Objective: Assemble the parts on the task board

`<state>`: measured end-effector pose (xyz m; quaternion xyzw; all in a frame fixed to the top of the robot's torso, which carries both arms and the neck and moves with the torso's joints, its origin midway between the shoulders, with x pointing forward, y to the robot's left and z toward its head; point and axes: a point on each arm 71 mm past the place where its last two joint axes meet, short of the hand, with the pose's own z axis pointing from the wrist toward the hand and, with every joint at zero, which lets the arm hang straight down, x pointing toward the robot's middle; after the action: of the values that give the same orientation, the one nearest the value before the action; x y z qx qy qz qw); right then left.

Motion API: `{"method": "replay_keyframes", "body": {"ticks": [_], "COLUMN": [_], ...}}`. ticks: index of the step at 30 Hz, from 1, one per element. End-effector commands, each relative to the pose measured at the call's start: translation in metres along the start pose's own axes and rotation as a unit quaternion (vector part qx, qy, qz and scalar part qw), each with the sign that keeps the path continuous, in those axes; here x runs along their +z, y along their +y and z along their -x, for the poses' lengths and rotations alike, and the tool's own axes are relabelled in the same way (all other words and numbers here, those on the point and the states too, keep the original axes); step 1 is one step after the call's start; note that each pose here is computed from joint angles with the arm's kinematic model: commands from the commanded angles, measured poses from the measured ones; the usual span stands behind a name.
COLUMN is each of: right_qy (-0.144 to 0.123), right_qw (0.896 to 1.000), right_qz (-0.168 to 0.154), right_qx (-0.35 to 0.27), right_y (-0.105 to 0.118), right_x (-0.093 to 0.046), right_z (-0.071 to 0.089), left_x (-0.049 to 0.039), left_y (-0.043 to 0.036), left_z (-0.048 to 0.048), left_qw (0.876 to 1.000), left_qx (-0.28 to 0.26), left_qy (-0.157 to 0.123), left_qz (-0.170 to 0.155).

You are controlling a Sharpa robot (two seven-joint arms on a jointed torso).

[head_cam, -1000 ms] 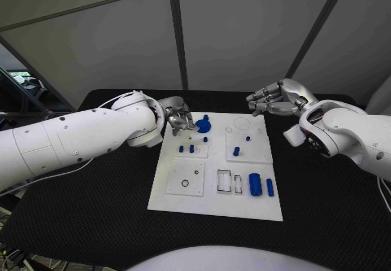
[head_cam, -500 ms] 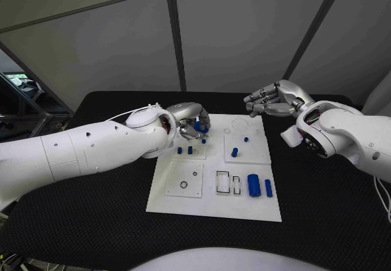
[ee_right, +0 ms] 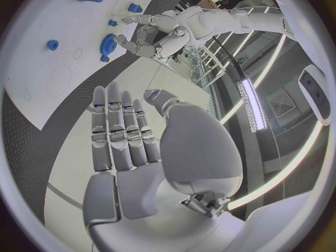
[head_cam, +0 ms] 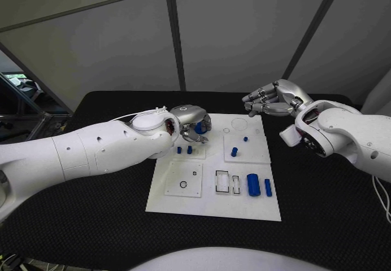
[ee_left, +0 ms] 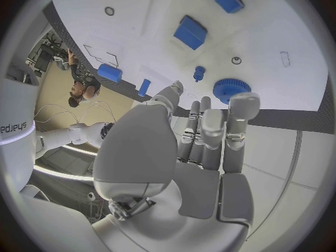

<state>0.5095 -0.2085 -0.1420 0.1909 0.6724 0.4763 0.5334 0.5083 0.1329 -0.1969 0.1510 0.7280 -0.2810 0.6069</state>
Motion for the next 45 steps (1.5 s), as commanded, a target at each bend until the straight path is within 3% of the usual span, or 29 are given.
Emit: {"method": "replay_keyframes", "body": {"ticks": [1,8,19,45], "right_qy": [0.001,0.002,0.003,0.004], "right_qw": [1.000,1.000,1.000,1.000], "right_qz": [0.005,0.006,0.006,0.007], "right_qx": [0.000,0.000,0.000,0.001], "right_y": [0.002,0.002,0.003,0.003], "right_x": [0.000,0.001,0.001,0.002], "right_z": [0.000,0.000,-0.001,-0.002], "left_x": [0.0014,0.0051,0.0073,0.0097], "left_y": [0.0005,0.0040,0.0033,0.0015], "left_z": [-0.0022,-0.0058,-0.0113,-0.0172], "left_qw": [1.000,0.999,0.999,0.998], "left_qx": [0.024,0.028,0.027,0.026], "left_qy": [0.012,0.030,0.045,0.057], "left_qz": [-0.008,0.000,0.003,0.006]}}
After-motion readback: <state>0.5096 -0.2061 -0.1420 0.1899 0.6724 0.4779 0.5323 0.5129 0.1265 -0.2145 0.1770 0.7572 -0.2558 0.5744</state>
